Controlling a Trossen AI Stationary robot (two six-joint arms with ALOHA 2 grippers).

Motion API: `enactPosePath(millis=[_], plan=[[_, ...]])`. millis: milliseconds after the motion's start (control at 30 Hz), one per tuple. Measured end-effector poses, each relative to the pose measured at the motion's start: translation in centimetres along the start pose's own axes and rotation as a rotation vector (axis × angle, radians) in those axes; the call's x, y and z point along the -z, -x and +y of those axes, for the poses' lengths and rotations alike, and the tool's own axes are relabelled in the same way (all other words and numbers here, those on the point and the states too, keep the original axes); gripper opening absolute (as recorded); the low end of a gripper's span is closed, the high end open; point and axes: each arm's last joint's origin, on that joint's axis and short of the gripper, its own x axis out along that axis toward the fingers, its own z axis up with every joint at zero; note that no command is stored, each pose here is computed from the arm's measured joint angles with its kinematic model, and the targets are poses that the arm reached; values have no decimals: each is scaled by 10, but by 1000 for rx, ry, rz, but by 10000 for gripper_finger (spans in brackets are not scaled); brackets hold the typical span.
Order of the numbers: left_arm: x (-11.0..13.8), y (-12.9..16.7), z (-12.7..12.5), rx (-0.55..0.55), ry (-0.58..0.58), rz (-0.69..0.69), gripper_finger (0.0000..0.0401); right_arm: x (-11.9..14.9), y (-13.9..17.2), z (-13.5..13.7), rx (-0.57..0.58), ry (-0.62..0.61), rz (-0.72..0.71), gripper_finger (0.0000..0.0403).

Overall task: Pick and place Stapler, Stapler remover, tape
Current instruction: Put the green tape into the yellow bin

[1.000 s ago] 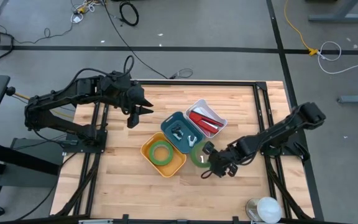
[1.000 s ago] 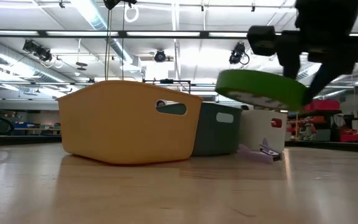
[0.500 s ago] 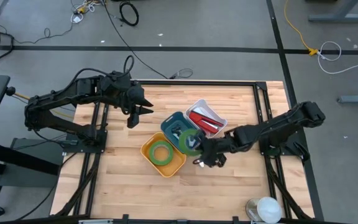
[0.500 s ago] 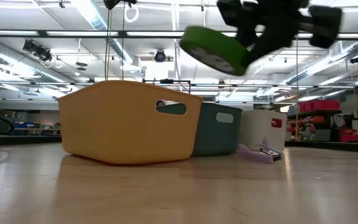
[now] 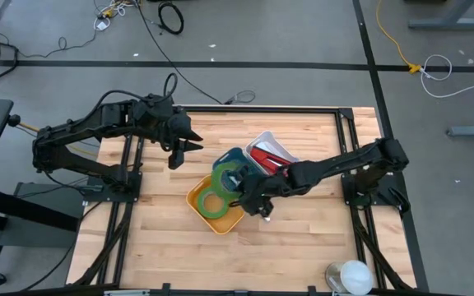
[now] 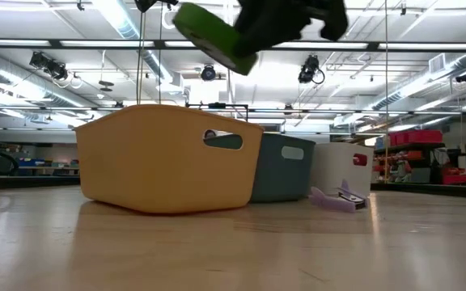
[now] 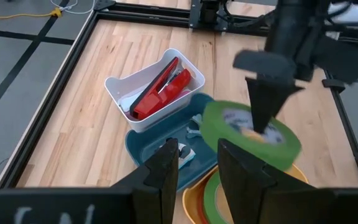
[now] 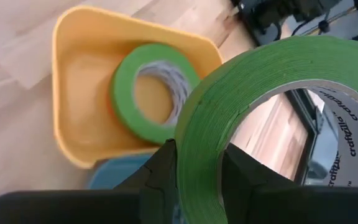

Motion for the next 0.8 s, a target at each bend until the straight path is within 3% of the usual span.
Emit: enactPosePath(millis=[233,800], plan=[[0,0,0,0,-1,0,115,-15,-32,-3,25,-7,-60,91],[-3,0,0,0,-1,-26,115,-7,-93,28,-160,19,-73,91]])
